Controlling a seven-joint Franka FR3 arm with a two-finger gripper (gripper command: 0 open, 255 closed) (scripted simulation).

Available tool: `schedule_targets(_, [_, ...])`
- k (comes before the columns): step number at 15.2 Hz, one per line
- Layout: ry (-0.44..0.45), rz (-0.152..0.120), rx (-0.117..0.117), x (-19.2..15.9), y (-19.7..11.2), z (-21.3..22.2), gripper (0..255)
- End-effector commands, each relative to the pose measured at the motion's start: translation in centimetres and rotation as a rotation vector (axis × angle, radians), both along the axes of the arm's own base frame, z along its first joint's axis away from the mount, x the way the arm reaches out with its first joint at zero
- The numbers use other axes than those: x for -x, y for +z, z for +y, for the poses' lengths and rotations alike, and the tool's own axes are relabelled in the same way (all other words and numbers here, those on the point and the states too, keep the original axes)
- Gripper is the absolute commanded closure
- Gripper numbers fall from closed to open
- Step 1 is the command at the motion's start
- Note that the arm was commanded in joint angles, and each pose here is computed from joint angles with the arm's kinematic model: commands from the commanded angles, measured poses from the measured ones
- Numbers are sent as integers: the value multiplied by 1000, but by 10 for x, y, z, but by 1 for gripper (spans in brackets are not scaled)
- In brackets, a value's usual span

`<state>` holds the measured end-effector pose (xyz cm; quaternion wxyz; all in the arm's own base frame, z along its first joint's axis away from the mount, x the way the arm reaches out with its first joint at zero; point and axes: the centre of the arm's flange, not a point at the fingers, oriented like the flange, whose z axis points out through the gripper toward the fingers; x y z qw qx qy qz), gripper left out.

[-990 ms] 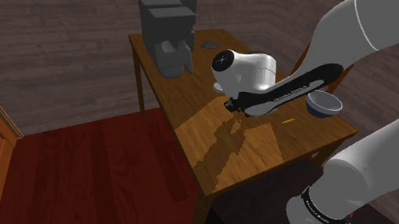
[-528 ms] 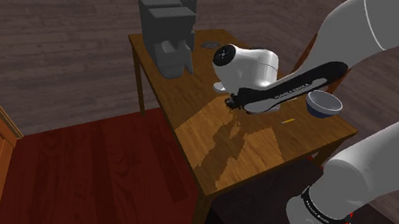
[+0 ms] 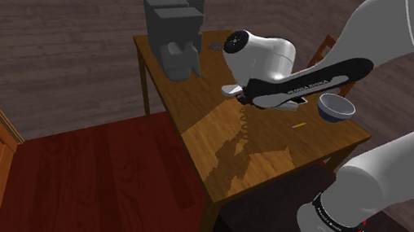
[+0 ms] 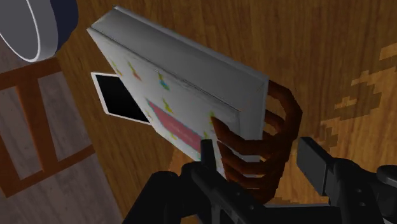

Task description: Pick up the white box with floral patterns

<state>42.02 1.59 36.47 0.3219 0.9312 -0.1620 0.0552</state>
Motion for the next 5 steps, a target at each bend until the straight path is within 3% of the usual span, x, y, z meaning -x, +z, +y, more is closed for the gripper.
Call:
schedule_targets(1, [0,0,0,0,11,0,255])
schedule_targets(5, [0,0,0,0,22,0,255])
